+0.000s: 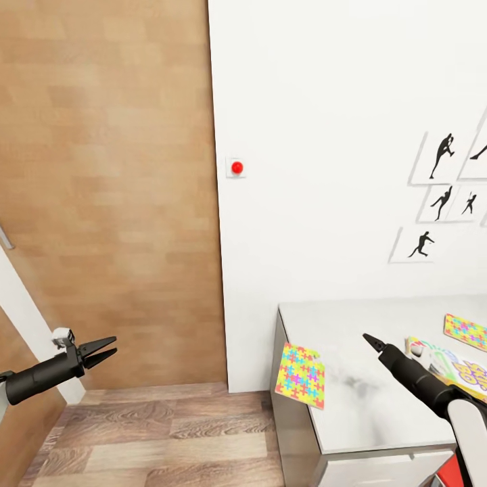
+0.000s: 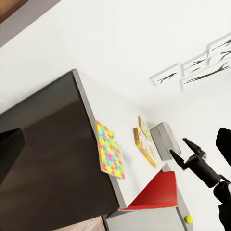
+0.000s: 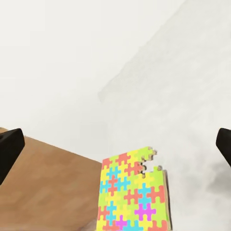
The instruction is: Put all the toys in the child's room - the three board games (two on the bed and one on the table), the two jigsaw puzzles on the table, and the tennis ball on the table - inside the toy box on the table in the child's room.
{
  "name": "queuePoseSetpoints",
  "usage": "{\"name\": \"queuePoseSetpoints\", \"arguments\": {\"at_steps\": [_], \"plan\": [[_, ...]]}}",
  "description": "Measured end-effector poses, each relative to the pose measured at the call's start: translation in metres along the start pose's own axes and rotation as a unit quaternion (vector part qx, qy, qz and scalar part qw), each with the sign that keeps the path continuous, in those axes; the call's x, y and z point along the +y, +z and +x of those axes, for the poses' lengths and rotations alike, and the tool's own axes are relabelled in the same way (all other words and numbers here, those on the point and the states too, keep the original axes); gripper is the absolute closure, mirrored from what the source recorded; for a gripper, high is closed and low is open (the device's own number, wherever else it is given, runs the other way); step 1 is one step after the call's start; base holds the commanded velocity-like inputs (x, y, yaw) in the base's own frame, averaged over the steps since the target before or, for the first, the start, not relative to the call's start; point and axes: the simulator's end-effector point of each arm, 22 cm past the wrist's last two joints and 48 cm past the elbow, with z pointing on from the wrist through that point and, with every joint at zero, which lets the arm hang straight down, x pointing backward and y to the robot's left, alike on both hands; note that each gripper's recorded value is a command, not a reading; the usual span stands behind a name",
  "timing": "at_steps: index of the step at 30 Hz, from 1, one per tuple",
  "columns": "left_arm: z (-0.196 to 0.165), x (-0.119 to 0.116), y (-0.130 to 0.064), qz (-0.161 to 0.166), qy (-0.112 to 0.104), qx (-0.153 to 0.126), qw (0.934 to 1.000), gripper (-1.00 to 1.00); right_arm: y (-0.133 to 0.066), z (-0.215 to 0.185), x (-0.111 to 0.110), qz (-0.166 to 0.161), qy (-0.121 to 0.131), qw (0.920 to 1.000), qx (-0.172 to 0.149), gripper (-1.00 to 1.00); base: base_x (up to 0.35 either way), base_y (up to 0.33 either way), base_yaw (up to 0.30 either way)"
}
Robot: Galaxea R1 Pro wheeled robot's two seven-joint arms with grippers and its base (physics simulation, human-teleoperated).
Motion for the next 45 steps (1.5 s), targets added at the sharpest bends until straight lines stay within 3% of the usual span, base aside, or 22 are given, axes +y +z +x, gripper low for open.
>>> {"name": "queuePoseSetpoints", "arguments": {"at_steps": [3, 14, 18, 21, 23, 27, 32, 35, 37, 41, 45], "plan": [[0.001, 0.003, 0.001, 0.0, 0.0, 0.0, 1.0, -1.0, 0.002, 0.003, 0.008, -0.02, 0.0, 0.9998, 0.002, -1.0, 0.0, 0.0, 0.0], [0.006, 0.014, 0.004, 0.0, 0.0, 0.0, 1.0, -1.0, 0.008, 0.008, 0.003, -0.027, -0.004, 0.9996, 0.005, -1.0, 0.0, 0.0, 0.0], [0.008, 0.018, 0.006, 0.001, 0.0, 0.0, 1.0, -1.0, 0.008, 0.021, 0.013, -0.058, -0.002, 0.9979, 0.031, -1.0, 0.0, 0.0, 0.0], [0.01, 0.021, 0.008, 0.001, -0.001, 0.001, 1.0, -1.0, 0.002, 0.039, 0.037, -0.12, 0.007, 0.9902, 0.07, -1.0, 0.0, 0.0, 0.0], [0.011, 0.023, 0.009, 0.002, -0.001, 0.001, 1.0, -1.0, -0.006, 0.047, 0.057, -0.172, 0.017, 0.9806, 0.094, -1.0, 0.0, 0.0, 0.0], [0.015, 0.027, 0.013, 0.006, -0.003, 0.001, 1.0, -1.0, -0.02, 0.048, 0.073, -0.229, 0.036, 0.9663, 0.111, -1.0, 0.0, 0.0, 0.0], [0.021, 0.033, 0.021, 0.006, -0.007, 0.001, 1.0, -1.0, -0.032, 0.048, 0.087, -0.282, 0.051, 0.951, 0.115, -1.0, 0.0, 0.0, 0.0], [0.027, 0.046, 0.028, -0.014, -0.01, 0.003, 0.9998, -1.0, -0.042, 0.047, 0.101, -0.326, 0.057, 0.9369, 0.112, -1.0, 0.0, 0.0, 0.0], [0.031, 0.054, 0.032, -0.025, -0.011, 0.006, 0.9996, -1.0, -0.045, 0.047, 0.105, -0.341, 0.059, 0.9316, 0.112, -1.0, 0.0, 0.0, 0.0], [0.051, 0.067, 0.053, -0.044, -0.018, 0.025, 0.9986, -1.0, -0.058, 0.047, 0.116, -0.385, 0.071, 0.9136, 0.109, -1.0, 0.0, 0.0, 0.0], [0.072, 0.07, 0.076, -0.039, -0.022, 0.038, 0.9983, -1.0, -0.062, 0.044, 0.116, -0.402, 0.075, 0.9063, 0.106, -1.0, 0.0, 0.0, 0.0]]}}
